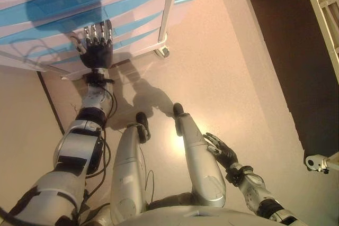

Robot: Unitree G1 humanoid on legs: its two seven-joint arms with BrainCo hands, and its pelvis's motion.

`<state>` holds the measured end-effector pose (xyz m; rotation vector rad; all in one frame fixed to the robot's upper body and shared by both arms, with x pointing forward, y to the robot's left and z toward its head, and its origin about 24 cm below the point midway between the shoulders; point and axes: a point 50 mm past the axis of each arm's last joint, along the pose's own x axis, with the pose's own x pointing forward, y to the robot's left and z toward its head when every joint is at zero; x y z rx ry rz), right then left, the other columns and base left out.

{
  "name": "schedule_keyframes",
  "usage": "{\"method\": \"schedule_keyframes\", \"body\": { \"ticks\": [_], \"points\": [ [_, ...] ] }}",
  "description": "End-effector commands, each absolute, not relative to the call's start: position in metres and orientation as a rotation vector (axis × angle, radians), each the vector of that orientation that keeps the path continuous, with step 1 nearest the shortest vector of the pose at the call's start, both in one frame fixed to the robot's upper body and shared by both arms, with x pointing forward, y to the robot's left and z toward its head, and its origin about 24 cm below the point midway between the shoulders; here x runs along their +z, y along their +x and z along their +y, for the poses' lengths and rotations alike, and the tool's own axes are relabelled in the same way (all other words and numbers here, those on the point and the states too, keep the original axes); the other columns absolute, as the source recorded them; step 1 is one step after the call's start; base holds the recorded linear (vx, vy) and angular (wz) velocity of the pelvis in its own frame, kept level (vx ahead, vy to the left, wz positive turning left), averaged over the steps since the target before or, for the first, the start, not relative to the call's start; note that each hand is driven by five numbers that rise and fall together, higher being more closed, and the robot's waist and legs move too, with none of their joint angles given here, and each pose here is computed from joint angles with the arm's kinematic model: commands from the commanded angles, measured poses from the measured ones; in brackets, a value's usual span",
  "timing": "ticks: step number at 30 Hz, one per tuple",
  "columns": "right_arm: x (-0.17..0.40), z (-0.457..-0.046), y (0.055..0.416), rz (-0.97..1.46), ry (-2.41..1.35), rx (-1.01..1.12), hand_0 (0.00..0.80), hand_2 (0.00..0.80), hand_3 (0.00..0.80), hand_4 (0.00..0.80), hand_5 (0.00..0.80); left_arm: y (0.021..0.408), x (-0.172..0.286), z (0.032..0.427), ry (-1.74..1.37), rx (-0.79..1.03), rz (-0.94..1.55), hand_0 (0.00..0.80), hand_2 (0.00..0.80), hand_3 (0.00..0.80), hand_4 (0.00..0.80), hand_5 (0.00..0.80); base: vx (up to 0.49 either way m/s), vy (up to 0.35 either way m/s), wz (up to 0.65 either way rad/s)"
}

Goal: Open the drawer and pick up the medicine

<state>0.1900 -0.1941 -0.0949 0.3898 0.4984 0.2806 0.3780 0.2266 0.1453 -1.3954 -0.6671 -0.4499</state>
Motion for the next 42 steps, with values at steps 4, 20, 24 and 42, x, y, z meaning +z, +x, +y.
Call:
{"method": "schedule_keyframes", "body": {
  "ticks": [4, 20, 24, 42],
  "points": [
    [-0.103, -0.205, 0.170, 0.539, 0.382, 0.277, 0.000, 0.000, 0.000, 0.000, 0.000, 0.375, 0.216, 0.231, -1.299, -0.668, -1.016, 0.000, 0.000, 0.000, 0.000, 0.000, 0.000, 0.000, 0.00],
    [-0.101, -0.212, 0.171, 0.537, 0.346, 0.266, 0.000, 0.000, 0.000, 0.000, 0.000, 0.370, 0.235, 0.233, -1.239, -0.699, -1.099, 0.800, 0.800, 0.800, 0.800, 0.800, -0.001, 0.006, 0.01],
    [-0.100, -0.212, 0.172, 0.535, 0.343, 0.270, 0.000, 0.000, 0.000, 0.000, 0.000, 0.369, 0.234, 0.238, -1.223, -0.682, -1.095, 0.800, 0.800, 0.800, 0.800, 0.800, 0.000, 0.000, 0.00],
    [-0.095, -0.205, 0.177, 0.521, 0.323, 0.273, 0.000, 0.000, 0.000, 0.000, 0.000, 0.357, 0.164, 0.256, -1.216, -0.583, -0.878, 0.800, 0.800, 0.800, 0.800, 0.800, -0.043, -0.025, 0.05]
  ]
}}
